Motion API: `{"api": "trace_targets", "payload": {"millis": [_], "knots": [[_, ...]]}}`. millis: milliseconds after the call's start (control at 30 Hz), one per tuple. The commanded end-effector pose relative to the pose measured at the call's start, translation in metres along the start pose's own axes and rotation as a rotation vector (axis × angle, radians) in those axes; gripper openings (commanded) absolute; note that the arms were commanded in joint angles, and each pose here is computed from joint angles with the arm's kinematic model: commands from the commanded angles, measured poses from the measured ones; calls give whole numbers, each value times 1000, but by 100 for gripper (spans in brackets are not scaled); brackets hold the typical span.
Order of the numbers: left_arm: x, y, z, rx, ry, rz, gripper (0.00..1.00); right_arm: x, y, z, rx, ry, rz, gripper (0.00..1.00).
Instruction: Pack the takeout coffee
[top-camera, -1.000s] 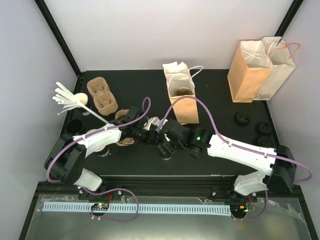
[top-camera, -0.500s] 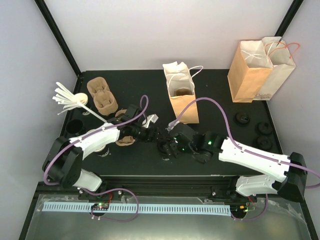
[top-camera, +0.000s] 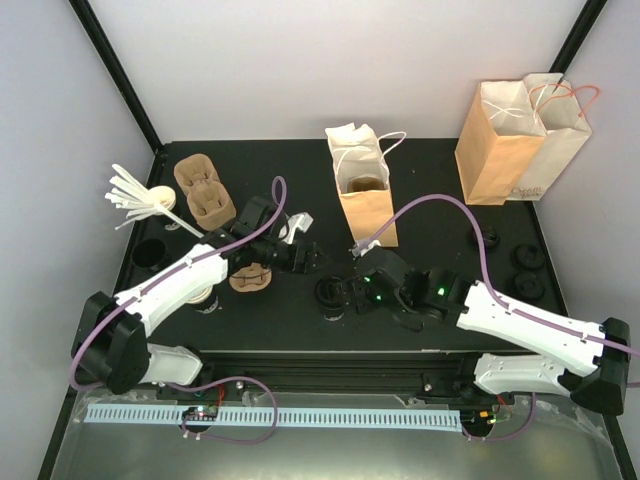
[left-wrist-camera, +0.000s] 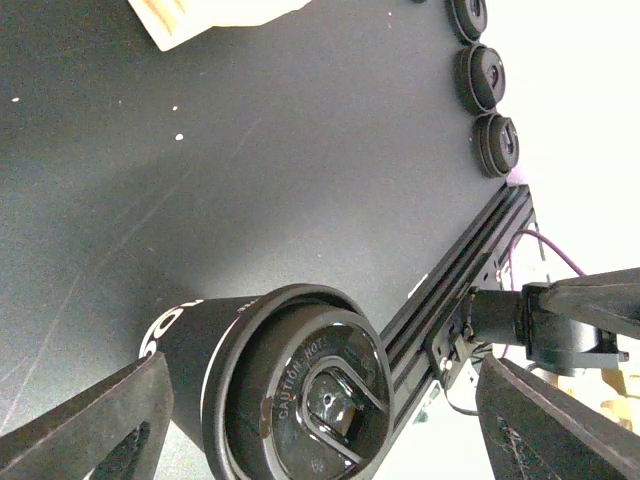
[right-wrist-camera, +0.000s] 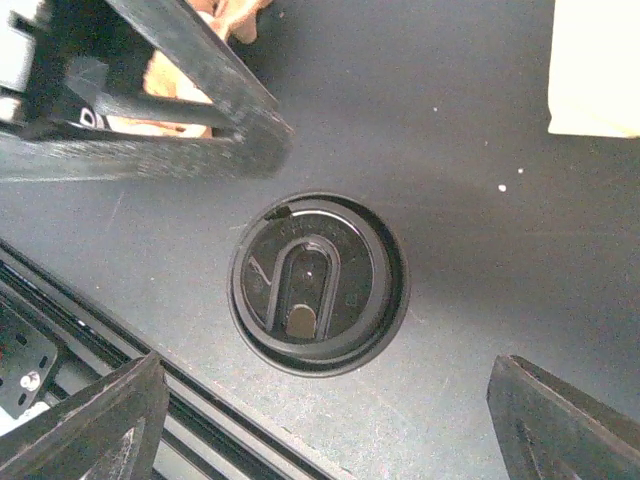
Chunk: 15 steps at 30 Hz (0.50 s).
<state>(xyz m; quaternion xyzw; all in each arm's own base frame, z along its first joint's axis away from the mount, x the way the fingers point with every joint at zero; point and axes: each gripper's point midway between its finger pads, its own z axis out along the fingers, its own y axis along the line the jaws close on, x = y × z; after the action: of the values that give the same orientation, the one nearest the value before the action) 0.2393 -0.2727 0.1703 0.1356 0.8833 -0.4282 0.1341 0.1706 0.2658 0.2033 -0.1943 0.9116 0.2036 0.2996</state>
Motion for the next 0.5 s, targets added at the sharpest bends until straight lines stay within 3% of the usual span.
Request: {"api": "trace_targets", "payload": {"millis": [0,100,333,467], "knots": [[-8,-15,-17,-10,-45,52,88,13,-4,3,-7,36,75,89],[-5,-19,-28,-15,-68,69,90,20,-4,5,-17,63,109,86],[19,-22,-26,69,-37,40,56,48,2,12,-97,199,264,65],[30,-17,-24,80,-20,6,53,48,-1,18,-122,197,311,58]]}}
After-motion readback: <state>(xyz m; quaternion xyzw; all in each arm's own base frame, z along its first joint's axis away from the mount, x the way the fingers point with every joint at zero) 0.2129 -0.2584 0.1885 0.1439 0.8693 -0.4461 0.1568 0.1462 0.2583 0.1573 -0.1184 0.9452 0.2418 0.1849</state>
